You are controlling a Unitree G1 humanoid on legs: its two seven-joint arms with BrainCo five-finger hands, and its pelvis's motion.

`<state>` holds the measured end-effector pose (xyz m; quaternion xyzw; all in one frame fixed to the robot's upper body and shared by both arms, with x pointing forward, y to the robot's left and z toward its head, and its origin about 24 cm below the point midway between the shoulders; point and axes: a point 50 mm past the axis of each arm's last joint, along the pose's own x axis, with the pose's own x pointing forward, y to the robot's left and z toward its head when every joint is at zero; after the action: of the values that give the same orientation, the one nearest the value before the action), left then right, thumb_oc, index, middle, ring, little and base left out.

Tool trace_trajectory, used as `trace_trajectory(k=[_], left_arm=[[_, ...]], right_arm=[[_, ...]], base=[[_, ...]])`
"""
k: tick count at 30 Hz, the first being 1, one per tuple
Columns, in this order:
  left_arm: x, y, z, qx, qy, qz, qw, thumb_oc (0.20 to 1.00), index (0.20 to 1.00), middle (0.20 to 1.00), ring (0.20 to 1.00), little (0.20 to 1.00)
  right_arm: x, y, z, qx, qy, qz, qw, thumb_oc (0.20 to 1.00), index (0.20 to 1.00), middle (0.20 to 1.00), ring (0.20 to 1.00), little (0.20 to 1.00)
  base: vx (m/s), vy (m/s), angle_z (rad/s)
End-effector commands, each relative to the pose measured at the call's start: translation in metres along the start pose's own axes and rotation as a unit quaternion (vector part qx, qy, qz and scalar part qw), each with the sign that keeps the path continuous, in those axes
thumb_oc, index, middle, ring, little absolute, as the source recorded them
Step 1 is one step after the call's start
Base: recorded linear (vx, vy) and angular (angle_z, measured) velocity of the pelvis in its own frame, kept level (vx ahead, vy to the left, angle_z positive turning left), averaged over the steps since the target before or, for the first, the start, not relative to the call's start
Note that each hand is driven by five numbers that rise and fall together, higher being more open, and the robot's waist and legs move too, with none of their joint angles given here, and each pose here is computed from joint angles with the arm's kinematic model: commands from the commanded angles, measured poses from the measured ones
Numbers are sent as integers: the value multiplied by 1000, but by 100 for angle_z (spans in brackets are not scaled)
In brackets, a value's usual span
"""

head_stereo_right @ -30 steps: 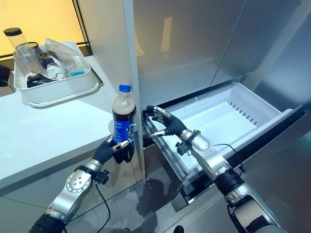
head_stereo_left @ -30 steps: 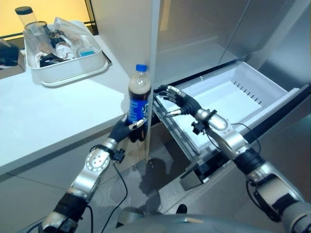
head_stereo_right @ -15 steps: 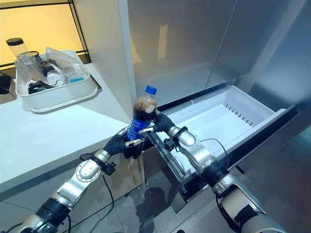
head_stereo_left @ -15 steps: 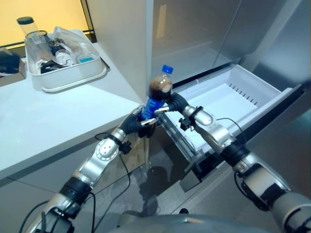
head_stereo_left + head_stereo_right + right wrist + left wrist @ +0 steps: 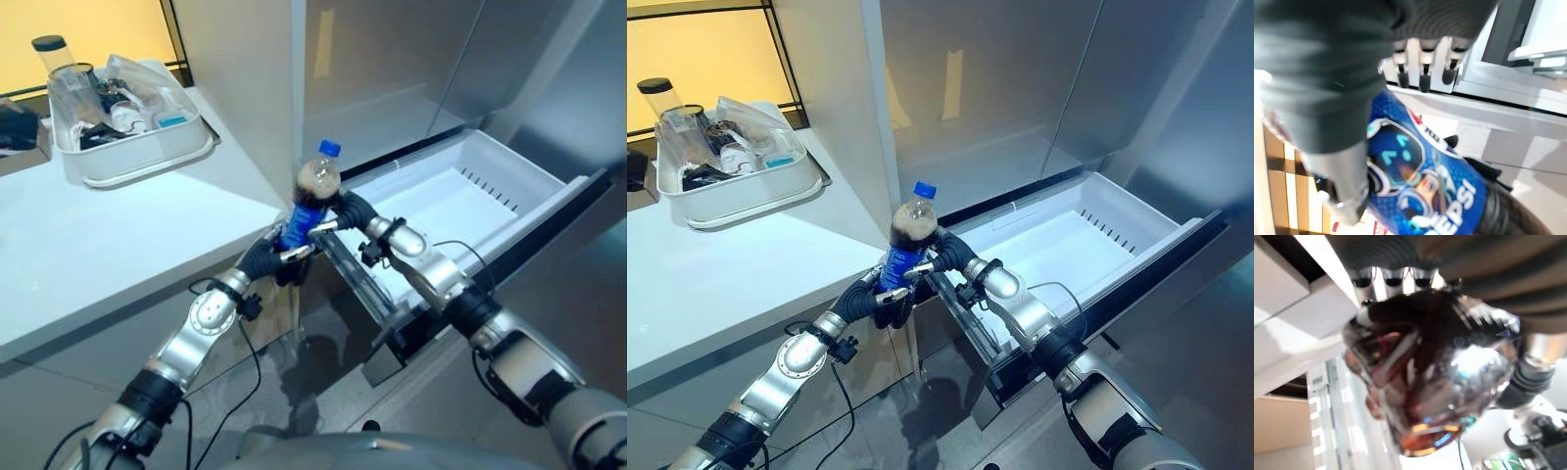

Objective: Take the drinks into the refrigerator

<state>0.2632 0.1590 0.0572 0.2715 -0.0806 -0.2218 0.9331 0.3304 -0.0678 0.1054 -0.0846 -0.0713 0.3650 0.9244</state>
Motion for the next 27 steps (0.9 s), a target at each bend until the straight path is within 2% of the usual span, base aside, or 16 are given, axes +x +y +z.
trace_trajectory(k=[1, 8, 9, 12, 20, 21, 27], left_arm=[[22, -12, 61, 20, -167, -34, 985, 200, 200, 200, 200, 200], [47, -24, 73, 52, -186, -56, 979, 200, 200, 200, 200, 200], [54, -26, 79, 57, -194, -61, 977, 200, 200, 200, 200, 200], [60, -30, 88, 62, -210, -64, 974, 200, 200, 200, 200, 200], [70, -38, 100, 79, -227, -70, 968, 200, 200, 200, 200, 200], [73, -35, 103, 84, -231, -61, 967, 200, 200, 200, 200, 200], [71, -19, 106, 77, -237, -28, 968, 200, 200, 200, 200, 200]], right_arm=[[29, -3, 56, -33, -102, 5, 994, 1000, 1000, 1000, 1000, 1000], [52, 15, 66, 18, -113, 15, 993, 1000, 1000, 1000, 1000, 1000], [60, 19, 68, 47, -111, 16, 993, 1000, 1000, 1000, 1000, 1000], [76, 30, 74, 90, -106, 26, 990, 1000, 1000, 1000, 1000, 1000], [88, 52, 92, 156, -134, 47, 978, 1000, 1000, 1000, 1000, 1000], [89, 53, 94, 164, -138, 43, 976, 200, 200, 200, 200, 200], [86, 52, 97, 136, -146, 40, 979, 200, 200, 200, 200, 200]], base=[[0, 0, 0], [0, 0, 0], [0, 0, 0], [0, 0, 0], [3, -1, -3], [0, 0, 0], [0, 0, 0]])
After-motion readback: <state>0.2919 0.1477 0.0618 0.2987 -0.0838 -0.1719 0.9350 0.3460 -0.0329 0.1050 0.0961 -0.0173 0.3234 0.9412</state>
